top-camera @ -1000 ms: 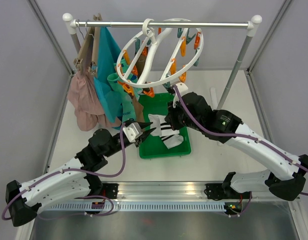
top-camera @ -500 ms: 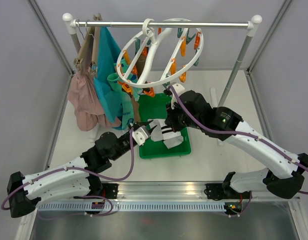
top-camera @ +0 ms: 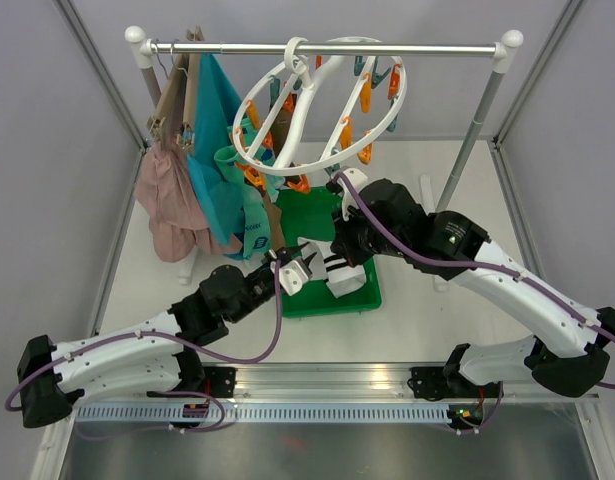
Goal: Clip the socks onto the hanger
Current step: Pick up the sock from the bin.
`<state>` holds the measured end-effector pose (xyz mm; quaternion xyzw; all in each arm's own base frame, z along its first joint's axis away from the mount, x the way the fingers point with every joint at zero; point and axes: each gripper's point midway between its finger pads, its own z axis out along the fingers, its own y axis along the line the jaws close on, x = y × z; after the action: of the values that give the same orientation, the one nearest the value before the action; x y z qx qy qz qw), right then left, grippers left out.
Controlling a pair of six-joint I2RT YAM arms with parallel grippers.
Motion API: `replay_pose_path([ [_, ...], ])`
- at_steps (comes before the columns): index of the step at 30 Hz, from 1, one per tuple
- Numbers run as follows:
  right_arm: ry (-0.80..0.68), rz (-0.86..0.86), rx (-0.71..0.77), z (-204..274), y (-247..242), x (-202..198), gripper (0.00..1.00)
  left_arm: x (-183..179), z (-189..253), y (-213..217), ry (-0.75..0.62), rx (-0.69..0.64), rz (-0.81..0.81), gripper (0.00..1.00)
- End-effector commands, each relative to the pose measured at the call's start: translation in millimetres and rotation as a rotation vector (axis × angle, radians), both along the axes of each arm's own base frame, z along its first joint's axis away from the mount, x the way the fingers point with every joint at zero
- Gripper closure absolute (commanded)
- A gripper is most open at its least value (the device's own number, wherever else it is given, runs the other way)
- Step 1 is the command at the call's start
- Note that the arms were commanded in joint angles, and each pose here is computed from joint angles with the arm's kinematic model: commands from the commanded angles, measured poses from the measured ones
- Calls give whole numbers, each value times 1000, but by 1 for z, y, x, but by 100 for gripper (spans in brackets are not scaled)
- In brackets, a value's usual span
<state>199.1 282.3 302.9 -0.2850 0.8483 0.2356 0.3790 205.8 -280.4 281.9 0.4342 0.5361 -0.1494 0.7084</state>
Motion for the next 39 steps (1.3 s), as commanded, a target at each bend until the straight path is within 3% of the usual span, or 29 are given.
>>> replay_pose_path([
  [1, -15, 27, 5, 10, 0, -3, 100, 3, 37, 3, -82, -49, 27, 66],
  [39, -11, 86, -20, 11, 4, -6, 100, -17, 34, -29, -55, 41, -140, 64],
])
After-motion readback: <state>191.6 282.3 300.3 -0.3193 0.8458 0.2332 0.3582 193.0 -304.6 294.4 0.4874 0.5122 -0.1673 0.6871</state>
